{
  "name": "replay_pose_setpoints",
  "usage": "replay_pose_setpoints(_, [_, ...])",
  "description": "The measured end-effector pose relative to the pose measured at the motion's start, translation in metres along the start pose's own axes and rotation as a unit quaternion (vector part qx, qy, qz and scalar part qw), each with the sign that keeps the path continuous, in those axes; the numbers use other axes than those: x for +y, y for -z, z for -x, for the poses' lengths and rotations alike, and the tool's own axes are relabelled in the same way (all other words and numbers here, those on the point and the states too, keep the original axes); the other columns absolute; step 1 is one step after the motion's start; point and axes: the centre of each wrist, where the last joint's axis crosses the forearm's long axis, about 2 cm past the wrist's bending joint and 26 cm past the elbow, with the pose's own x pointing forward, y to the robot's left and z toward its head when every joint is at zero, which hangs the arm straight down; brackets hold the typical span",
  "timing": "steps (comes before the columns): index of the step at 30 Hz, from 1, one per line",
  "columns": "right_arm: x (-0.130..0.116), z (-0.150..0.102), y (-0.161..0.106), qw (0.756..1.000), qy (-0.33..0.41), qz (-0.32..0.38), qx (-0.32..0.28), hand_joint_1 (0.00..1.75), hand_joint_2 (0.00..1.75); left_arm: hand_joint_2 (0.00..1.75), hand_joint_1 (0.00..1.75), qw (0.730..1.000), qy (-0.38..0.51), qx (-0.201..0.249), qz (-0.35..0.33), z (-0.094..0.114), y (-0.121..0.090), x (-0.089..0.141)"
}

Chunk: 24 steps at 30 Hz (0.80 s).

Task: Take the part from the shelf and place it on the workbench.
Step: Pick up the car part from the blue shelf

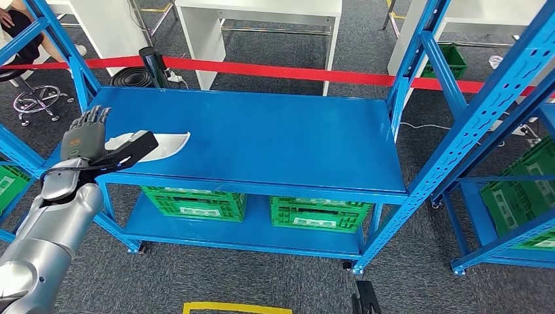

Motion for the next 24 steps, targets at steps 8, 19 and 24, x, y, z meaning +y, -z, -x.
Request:
replay_pose_setpoints(8, [0.0050,0.0005,-0.0018,1.000,-0.004,-0.007,0.005,0.00,0.00,0.00,0.00,1.000,-0.007,0.001,0.001,0.0040,0.0000,0.0015])
replay_pose_setpoints(19, [0.0060,0.0014,-0.0025,1.000,-0.003,-0.015,0.003,0.00,0.00,0.00,0.00,1.000,-0.007,-0.001,0.001,0.0032,-0.0008,-0.0004])
replay_pose_setpoints(24, [0.0075,0.0016,-0.0031,1.000,-0.004,-0.018,0.004,0.00,0.00,0.00,0.00,1.000,-0.007,-0.002,-0.002,0.0021,-0.0004,0.0007])
